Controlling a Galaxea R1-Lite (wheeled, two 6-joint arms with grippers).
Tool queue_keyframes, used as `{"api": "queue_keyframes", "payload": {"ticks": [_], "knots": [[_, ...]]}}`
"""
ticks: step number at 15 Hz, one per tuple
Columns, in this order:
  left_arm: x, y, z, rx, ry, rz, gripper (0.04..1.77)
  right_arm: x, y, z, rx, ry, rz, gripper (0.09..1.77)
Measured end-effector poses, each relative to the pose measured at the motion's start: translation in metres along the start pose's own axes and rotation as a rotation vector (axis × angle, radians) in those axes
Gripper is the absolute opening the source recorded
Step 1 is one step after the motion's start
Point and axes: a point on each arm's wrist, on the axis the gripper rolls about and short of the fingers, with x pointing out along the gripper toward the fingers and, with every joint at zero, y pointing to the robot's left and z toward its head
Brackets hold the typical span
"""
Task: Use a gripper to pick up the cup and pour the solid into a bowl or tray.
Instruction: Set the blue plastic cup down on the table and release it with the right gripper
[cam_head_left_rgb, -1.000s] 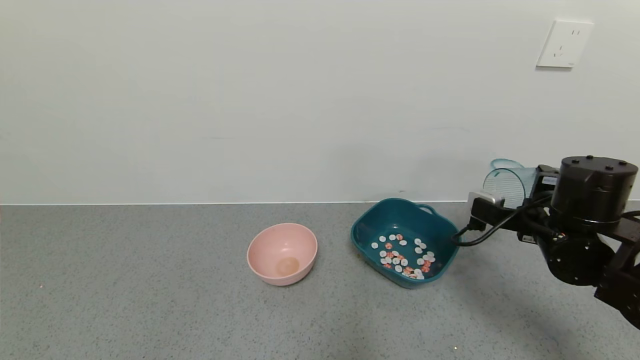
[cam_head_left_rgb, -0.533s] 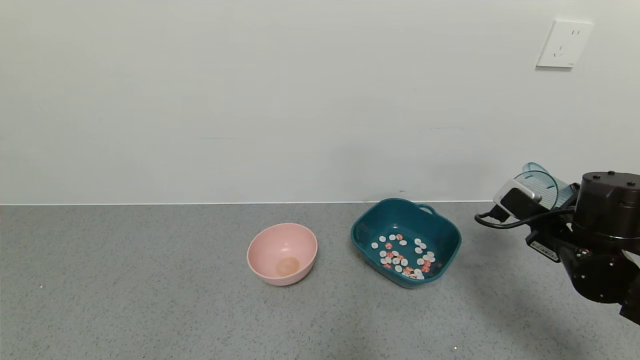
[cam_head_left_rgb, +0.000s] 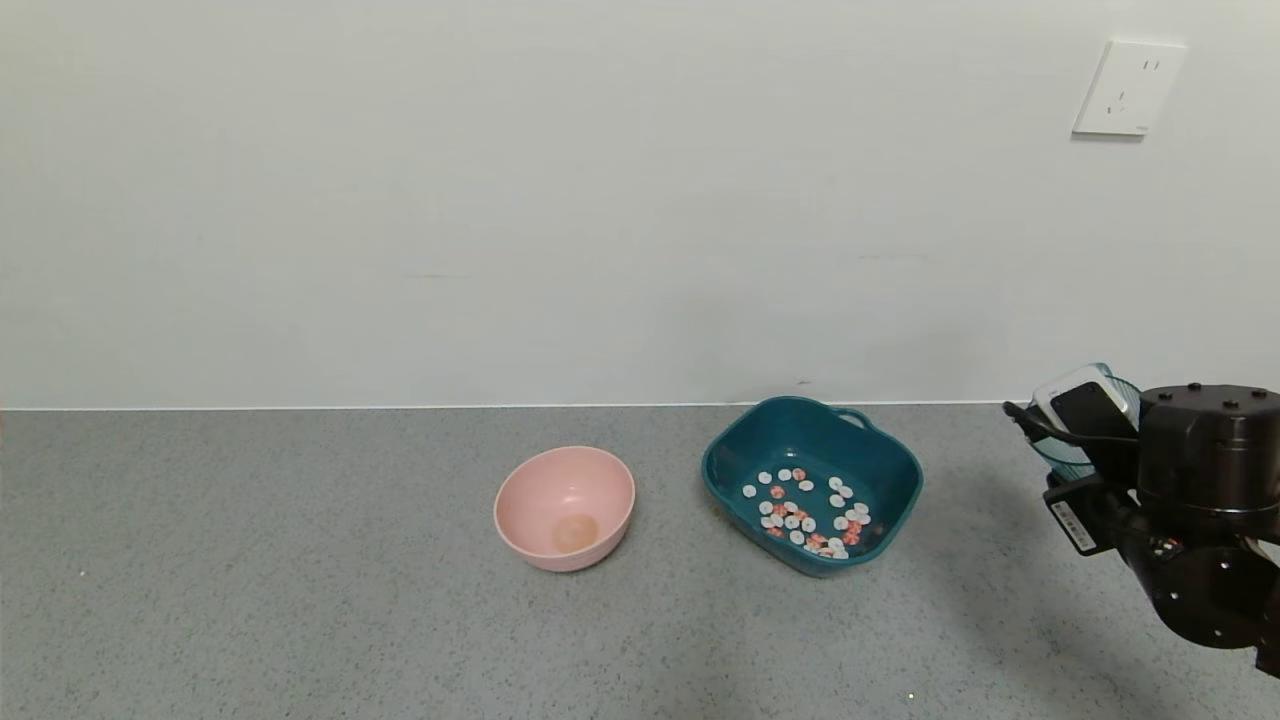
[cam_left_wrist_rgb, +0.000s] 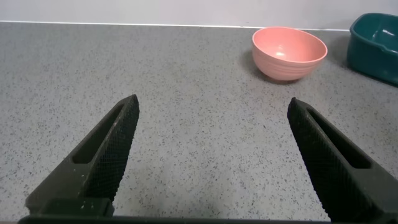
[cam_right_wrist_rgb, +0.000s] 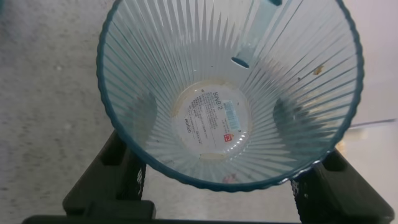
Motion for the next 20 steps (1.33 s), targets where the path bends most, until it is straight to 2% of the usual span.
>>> {"api": "queue_keyframes", "payload": {"ticks": [5,10,16,20], "knots": [[0.0,0.0,0.0,0.0,0.0,0.001,1.72,-0.004,0.006,-0.005,0.213,0.007,0.132,1.31],[0.0,0.0,0.0,0.0,0.0,0.001,1.72,-0.007,0.011,-0.01,0.321,-0.011,0.254,1.31],[0.0,0.0,0.0,0.0,0.0,0.0,1.72,-0.007,0.018,-0.021,0.38,0.023,0.324,1.31],[0.0,0.0,0.0,0.0,0.0,0.001,1.72,-0.005,0.024,-0.033,0.398,0.07,0.328,1.31]]}}
